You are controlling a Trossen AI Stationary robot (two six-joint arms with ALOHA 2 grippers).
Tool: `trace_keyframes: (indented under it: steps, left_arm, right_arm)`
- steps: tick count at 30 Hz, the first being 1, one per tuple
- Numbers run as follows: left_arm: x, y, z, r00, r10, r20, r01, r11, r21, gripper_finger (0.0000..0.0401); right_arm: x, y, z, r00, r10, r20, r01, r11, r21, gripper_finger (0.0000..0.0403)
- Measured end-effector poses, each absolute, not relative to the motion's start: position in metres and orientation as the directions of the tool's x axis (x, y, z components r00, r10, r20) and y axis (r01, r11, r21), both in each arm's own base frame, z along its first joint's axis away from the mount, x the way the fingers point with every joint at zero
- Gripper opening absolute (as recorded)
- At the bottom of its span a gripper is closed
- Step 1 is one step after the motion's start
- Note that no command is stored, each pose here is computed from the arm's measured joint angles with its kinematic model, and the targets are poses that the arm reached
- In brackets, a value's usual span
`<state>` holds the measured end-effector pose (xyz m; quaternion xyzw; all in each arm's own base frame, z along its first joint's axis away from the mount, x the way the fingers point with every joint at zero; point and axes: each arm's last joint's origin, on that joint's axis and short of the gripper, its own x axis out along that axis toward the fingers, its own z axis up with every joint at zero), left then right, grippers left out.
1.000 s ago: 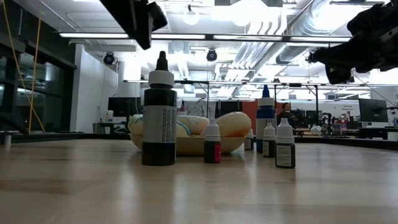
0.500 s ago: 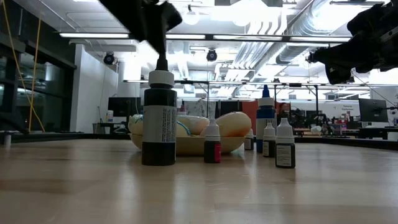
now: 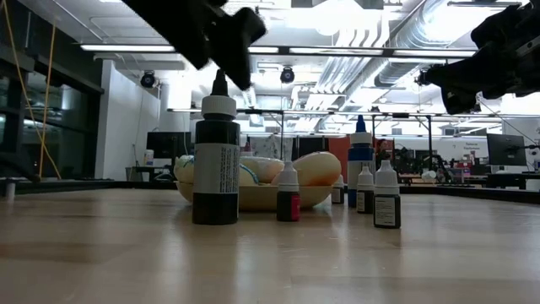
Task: Pick & Place food coloring
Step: Put the large black food coloring bottle into the green container
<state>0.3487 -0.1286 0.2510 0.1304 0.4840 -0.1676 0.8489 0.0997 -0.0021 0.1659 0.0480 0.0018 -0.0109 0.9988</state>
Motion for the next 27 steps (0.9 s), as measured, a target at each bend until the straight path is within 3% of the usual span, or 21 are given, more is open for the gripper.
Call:
trace_keyframes:
  steps: [7, 27]
  left_arm:
    - [0.351, -0.129, 0.236, 0.427, -0.128, -0.895, 0.402, 0.913, 0.062, 0.0272]
    - [0.357, -0.130, 0.226, 0.426, -0.091, -0.900, 0.374, 0.924, 0.084, 0.0268]
  right_arm:
    - [0.100, -0.002, 0.166, 1.000, -0.022, -0.004, 0.022, 0.995, 0.096, 0.0000]
    - [0.101, -0.002, 0.164, 0.999, -0.022, -0.024, 0.024, 0.995, 0.096, 0.0000]
